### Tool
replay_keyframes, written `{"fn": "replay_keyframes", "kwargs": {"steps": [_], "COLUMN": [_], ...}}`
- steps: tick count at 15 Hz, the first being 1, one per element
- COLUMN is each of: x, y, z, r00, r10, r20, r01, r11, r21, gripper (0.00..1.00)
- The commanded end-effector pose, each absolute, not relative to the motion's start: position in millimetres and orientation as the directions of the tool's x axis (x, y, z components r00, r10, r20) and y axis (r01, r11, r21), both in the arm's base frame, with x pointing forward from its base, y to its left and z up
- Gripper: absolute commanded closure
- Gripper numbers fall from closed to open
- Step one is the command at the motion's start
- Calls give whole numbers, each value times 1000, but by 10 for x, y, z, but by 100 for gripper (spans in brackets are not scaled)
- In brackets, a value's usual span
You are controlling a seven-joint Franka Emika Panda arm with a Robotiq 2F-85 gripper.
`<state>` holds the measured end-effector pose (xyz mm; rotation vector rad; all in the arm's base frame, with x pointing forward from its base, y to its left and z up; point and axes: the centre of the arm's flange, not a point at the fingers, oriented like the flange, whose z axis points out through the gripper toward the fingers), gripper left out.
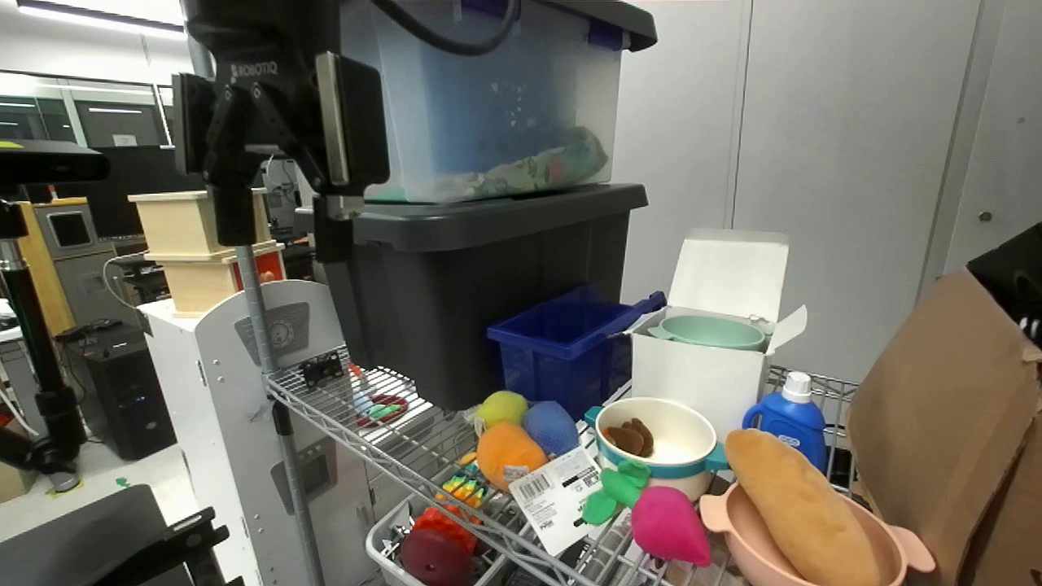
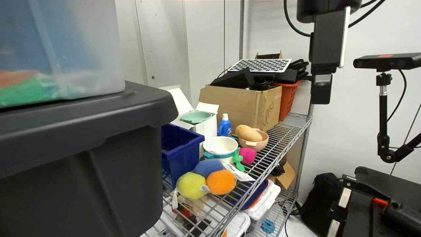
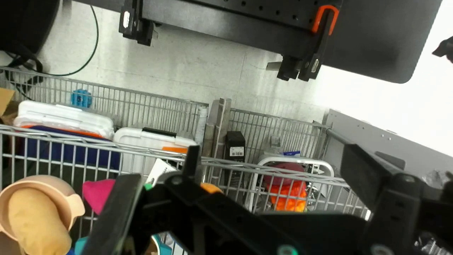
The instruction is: Put the brown doll in the blue trailer
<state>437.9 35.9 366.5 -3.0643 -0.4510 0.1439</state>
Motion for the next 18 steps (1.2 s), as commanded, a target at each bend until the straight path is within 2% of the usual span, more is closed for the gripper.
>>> {"fn": "replay_keyframes", "kwargs": {"steps": [1,18], "x": [4490,4487], "y": [412,433], "z": [3570,3518], "r00": [955,954], "r10": [295,297], "r20": [-28,-42], "r01": [292,294], "r11": [-953,-954], "r21": [-79,-61], "gripper": [0,0]}}
